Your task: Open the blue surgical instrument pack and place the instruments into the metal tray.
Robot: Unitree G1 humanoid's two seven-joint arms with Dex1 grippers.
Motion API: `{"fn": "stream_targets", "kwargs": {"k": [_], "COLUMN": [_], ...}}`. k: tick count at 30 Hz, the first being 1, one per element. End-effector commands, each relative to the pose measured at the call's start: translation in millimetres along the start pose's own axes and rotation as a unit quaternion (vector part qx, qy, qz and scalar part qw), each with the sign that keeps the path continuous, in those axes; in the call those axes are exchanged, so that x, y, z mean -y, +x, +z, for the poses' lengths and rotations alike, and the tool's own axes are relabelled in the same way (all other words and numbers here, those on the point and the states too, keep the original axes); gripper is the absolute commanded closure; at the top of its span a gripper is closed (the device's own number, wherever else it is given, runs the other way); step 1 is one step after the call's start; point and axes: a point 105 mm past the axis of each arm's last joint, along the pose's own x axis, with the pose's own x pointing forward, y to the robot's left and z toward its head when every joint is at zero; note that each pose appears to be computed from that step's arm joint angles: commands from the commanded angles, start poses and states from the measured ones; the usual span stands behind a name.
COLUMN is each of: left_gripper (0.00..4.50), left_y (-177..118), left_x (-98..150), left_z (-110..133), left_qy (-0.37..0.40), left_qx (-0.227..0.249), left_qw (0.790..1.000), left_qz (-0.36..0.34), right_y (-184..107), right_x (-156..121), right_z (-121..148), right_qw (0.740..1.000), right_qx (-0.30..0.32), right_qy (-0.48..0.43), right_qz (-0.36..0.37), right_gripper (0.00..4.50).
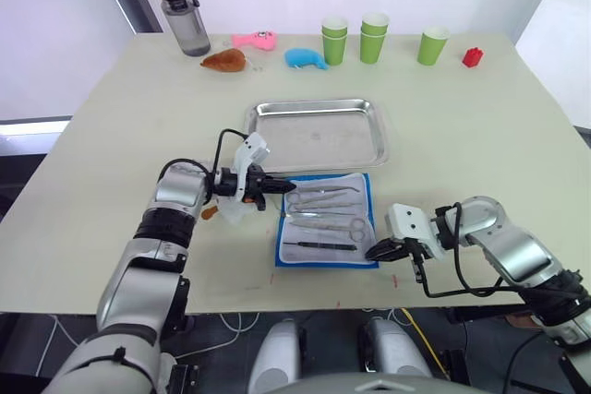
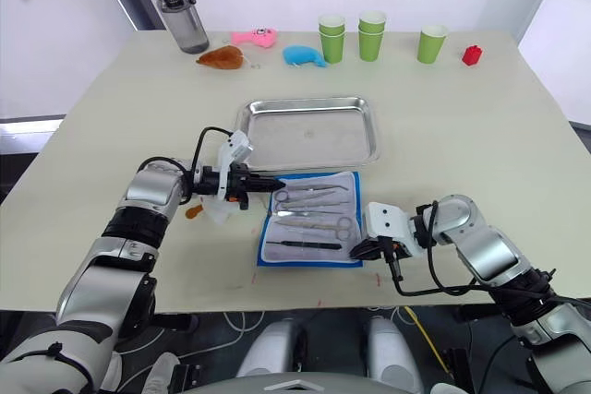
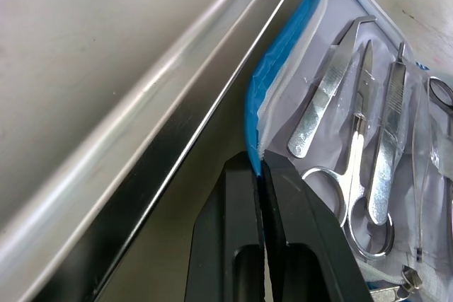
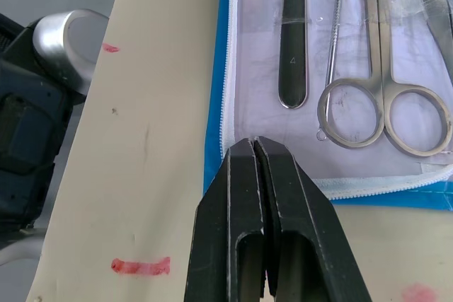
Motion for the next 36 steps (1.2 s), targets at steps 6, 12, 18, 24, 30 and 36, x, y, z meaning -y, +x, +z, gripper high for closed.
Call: {"fn": "stream_targets", "kwargs": {"k": [6, 12, 18, 24, 30, 36], "left_gripper": [4.50, 4.50, 3.52, 3.08, 3.08, 3.08], "left_y": [3, 1, -2, -6, -7, -10], "left_x": [-8, -6, -2, -8, -8, -5], "left_z": [-37, -37, -41, -36, -37, -26], "left_qy": [-0.029, -0.019, -0.024, -0.046, -0.079, -0.097], "left_qx": [-0.066, -0.056, -0.058, -0.038, -0.016, 0.020], "left_qw": [0.994, 0.994, 0.994, 0.993, 0.992, 0.991], "left_qz": [0.078, 0.094, 0.089, 0.104, 0.099, 0.086], "right_y": [9, 9, 9, 11, 11, 11], "right_x": [-7, -6, -7, -7, -7, -6], "right_z": [-15, -16, -17, -16, -16, -16], "right_qw": [1.000, 1.000, 1.000, 1.000, 1.000, 1.000], "right_qx": [-0.022, -0.022, -0.021, -0.019, -0.017, -0.014], "right_qy": [0.016, 0.014, 0.014, 0.014, 0.014, 0.017], "right_qz": [0.015, 0.015, 0.017, 0.017, 0.016, 0.009], "right_gripper": [4.48, 4.48, 4.50, 4.50, 4.50, 4.50]}}
